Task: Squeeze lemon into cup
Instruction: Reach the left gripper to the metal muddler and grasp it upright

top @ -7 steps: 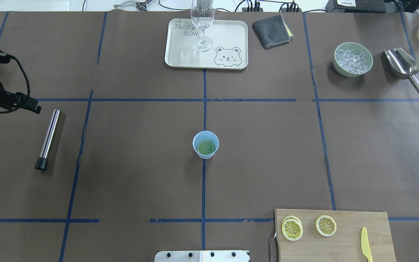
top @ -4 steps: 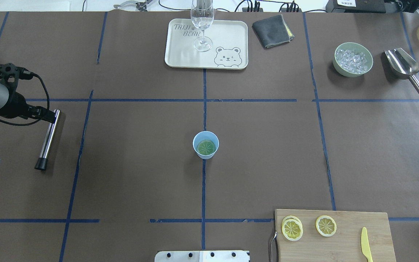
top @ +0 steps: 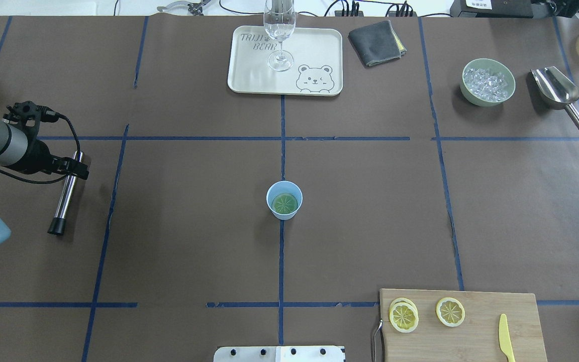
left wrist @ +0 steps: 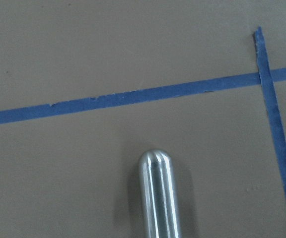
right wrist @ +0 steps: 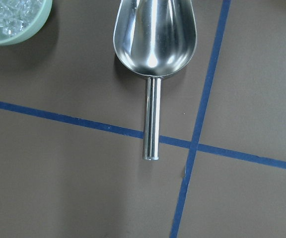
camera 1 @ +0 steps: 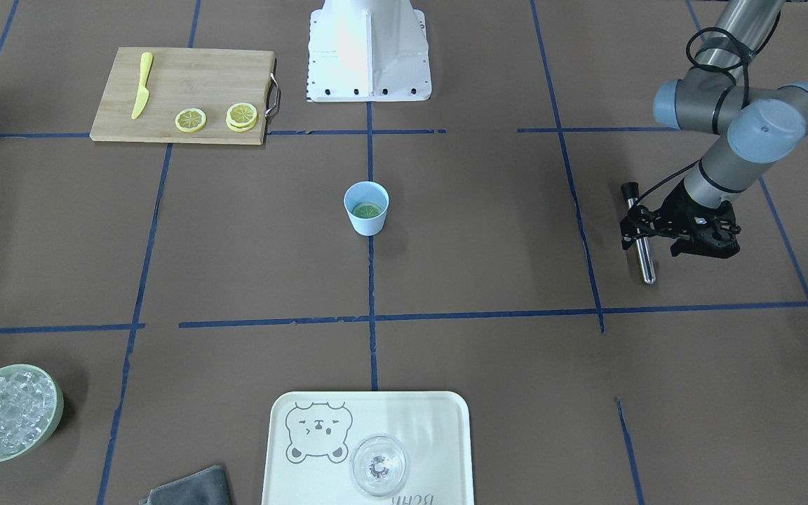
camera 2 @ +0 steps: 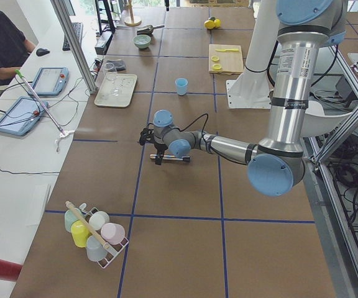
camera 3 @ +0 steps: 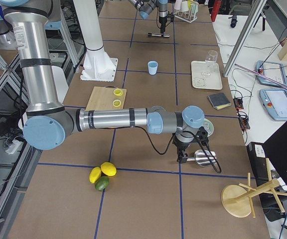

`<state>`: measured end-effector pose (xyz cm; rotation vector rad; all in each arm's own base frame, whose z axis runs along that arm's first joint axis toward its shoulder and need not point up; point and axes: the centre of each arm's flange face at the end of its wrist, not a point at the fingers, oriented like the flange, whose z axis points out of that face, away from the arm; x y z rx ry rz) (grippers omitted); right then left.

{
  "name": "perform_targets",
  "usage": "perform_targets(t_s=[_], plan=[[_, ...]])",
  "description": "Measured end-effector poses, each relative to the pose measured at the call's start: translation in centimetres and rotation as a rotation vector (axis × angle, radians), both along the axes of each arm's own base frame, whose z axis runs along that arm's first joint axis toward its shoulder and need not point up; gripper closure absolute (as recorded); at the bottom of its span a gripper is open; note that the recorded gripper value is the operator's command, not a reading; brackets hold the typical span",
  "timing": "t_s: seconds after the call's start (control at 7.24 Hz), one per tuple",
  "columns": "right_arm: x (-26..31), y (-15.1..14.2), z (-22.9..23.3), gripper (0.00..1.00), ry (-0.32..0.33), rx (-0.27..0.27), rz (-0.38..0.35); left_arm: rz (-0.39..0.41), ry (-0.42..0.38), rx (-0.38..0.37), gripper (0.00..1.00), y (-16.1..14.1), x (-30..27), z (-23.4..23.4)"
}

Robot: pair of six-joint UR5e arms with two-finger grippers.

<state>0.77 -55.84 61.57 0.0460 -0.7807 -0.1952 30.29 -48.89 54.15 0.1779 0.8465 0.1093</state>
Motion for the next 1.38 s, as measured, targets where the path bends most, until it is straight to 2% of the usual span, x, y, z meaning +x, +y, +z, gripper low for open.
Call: perform_targets(t_s=[0.41, 0.55, 0.69, 0.83, 1.1, 1.38], plan=[[-0.04, 0.00, -0.22, 0.00, -0.006, 0.000, 0.003, 0.003, -0.005, -0.006, 0.25, 0.10, 0.31, 0.31], [-0.04, -0.02, -0.30, 0.00, -0.006, 0.002, 0.003, 0.003, -0.008, -0.010, 0.32, 0.08, 0.35, 0.53], [-0.05, -0.04, -0.38, 0.00, -0.007, 0.003, 0.003, 0.004, -0.011, -0.014, 0.44, 0.06, 0.37, 0.77], [-0.05, -0.07, -0.44, 0.00, -0.007, 0.004, 0.003, 0.004, -0.013, -0.016, 0.65, 0.07, 0.37, 0.93], [-0.06, -0.14, -0.61, 0.00, -0.007, 0.007, 0.003, 0.005, -0.014, -0.016, 1.00, 0.07, 0.36, 0.99], [-0.06, -0.21, -0.71, 0.00, -0.007, 0.009, 0.003, 0.003, -0.013, -0.014, 1.00, 0.09, 0.33, 0.85]])
